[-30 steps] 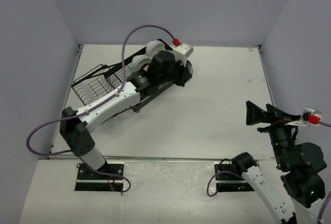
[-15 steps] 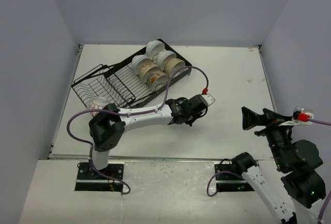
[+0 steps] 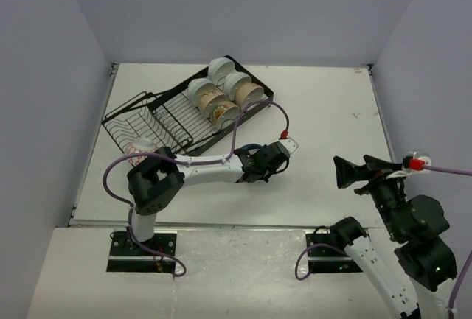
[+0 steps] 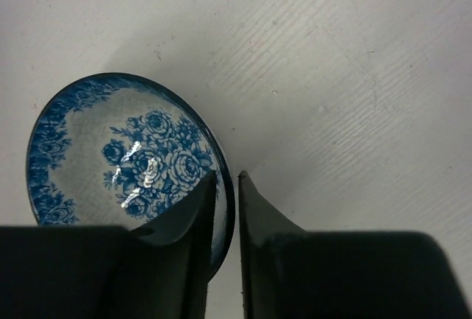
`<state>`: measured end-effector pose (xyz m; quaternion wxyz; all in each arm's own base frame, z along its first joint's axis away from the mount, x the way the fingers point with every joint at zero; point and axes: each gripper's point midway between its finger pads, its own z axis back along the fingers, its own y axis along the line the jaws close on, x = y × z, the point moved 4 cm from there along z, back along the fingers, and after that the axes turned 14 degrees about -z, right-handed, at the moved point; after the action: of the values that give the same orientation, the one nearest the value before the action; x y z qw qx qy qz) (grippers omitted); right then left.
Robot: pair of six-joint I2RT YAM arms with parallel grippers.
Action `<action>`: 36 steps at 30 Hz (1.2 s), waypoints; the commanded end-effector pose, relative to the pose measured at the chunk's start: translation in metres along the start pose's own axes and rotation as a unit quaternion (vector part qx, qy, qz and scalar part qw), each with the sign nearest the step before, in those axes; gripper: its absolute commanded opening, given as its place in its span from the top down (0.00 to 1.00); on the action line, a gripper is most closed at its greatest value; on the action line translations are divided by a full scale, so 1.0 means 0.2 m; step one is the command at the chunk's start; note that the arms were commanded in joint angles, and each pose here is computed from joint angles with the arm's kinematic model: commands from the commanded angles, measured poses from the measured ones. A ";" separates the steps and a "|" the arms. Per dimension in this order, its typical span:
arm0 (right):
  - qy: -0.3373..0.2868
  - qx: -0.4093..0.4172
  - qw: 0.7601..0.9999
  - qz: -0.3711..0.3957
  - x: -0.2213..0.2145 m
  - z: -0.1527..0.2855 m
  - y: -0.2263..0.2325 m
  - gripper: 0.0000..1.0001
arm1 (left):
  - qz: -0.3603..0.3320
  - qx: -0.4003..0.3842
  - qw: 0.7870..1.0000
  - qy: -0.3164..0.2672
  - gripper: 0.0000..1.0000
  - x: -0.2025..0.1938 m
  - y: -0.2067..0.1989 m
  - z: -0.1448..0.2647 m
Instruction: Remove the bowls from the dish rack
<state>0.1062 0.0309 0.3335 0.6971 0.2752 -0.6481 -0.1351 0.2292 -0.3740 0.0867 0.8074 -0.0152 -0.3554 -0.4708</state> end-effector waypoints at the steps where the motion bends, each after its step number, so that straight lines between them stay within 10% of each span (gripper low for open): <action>1: -0.001 0.021 1.000 0.009 0.01 -0.02 0.03 0.01 | 0.027 0.017 0.999 -0.037 0.77 0.07 0.02 0.00; 8: 0.004 0.021 1.000 0.015 0.00 -0.03 0.04 0.01 | 0.070 0.029 0.991 -0.109 0.00 0.21 0.12 0.28; 13: 0.007 0.024 1.000 0.015 -0.01 -0.06 0.04 0.01 | 0.116 0.074 0.975 -0.171 0.00 0.39 0.31 0.61; 18: 0.019 0.019 0.999 0.019 -0.05 -0.12 0.04 0.01 | 0.311 0.165 0.918 -0.182 0.00 0.24 0.82 0.90; 22: 0.039 0.030 0.999 0.020 -0.09 -0.18 0.06 0.01 | 0.446 0.251 0.835 -0.201 0.00 -0.17 1.16 1.12; 26: 0.066 0.049 0.996 0.023 -0.14 -0.23 0.10 0.01 | 0.574 0.342 0.698 -0.258 0.00 -0.50 1.24 1.53; 36: 0.122 0.100 0.987 0.009 -0.22 -0.30 0.20 0.01 | 0.700 0.321 0.574 -0.280 0.00 -0.90 1.01 1.67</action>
<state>0.1509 0.0874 0.3131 0.7482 0.3236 -0.5770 -0.0503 0.1644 -0.0191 0.3197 0.7243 -0.0948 -0.5990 0.3279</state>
